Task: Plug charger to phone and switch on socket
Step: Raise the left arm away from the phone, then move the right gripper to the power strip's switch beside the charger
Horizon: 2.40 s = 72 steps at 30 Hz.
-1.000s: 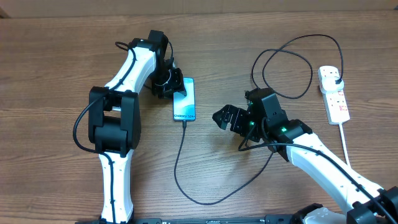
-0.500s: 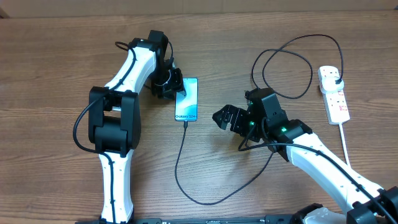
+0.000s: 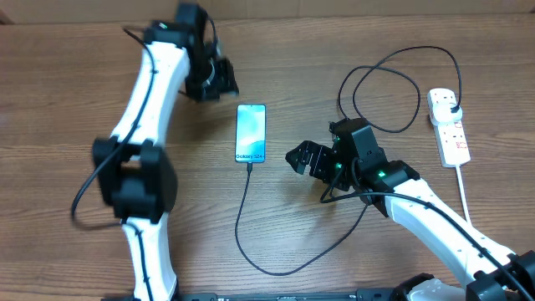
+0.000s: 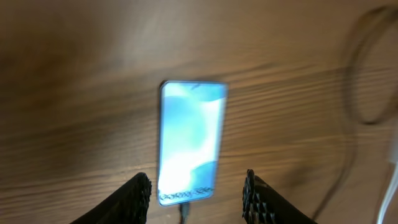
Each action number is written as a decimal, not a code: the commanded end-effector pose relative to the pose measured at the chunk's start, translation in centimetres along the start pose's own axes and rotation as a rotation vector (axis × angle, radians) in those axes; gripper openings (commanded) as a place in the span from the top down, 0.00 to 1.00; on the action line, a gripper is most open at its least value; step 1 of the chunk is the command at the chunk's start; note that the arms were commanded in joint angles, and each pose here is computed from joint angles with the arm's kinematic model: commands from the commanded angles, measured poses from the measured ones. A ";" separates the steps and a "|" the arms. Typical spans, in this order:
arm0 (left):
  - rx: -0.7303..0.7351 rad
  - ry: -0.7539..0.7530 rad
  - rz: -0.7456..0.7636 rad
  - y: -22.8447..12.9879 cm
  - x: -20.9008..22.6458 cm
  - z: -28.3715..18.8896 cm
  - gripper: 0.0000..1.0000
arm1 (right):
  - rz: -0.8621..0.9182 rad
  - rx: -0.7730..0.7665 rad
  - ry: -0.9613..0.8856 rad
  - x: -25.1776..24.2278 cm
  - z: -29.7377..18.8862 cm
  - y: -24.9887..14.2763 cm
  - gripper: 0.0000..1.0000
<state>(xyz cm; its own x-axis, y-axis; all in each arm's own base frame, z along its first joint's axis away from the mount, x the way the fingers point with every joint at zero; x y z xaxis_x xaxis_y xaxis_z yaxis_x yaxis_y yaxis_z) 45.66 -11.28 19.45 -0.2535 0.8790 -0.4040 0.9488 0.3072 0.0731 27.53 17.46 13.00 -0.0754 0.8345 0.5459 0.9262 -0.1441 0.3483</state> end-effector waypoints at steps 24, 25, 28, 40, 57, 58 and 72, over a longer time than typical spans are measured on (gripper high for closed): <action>-0.383 0.222 0.091 -6.4 1.1 -19.3 0.00 | -0.181 -0.064 -0.086 0.9 -4.9 1.6 0.18; -0.383 0.222 0.090 -6.4 1.1 -19.3 0.00 | -0.180 -0.077 -0.097 1.0 -6.0 2.0 0.18; -0.384 0.218 0.091 -6.4 1.1 -19.3 0.00 | -0.189 -0.115 -0.110 1.7 -10.0 3.1 0.19; -0.383 0.218 0.091 -6.4 1.1 -19.3 0.00 | -0.103 -0.384 -0.212 1.1 -24.2 4.5 0.73; -0.383 0.218 0.091 -6.4 1.1 -19.3 0.00 | 0.298 -0.511 -0.213 -8.8 -32.5 10.0 0.97; -0.383 0.218 0.091 -6.4 1.1 -19.3 0.00 | 0.327 -0.510 -0.161 -11.0 -32.7 10.6 0.97; -0.383 0.218 0.091 -6.4 1.1 -19.3 0.01 | 0.590 -0.574 -0.003 -26.5 -27.1 10.4 0.96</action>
<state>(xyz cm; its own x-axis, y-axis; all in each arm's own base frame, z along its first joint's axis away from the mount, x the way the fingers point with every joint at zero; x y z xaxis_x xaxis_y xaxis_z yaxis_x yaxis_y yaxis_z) 35.64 -5.39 36.12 -0.2503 0.9481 -0.1962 0.8421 0.3132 0.4391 29.05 -20.80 25.00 0.3603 0.6104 0.7054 0.5061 -0.7631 0.4018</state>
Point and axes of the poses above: each gripper's point midway between its finger pads, its own z axis out along the fingers, its own x axis along the line the jaws close on, y = z × x, the point moved 5 cm from there along -z, back along the fingers, and after that the axes turned 12 degrees about -z, right-handed, at the moved point
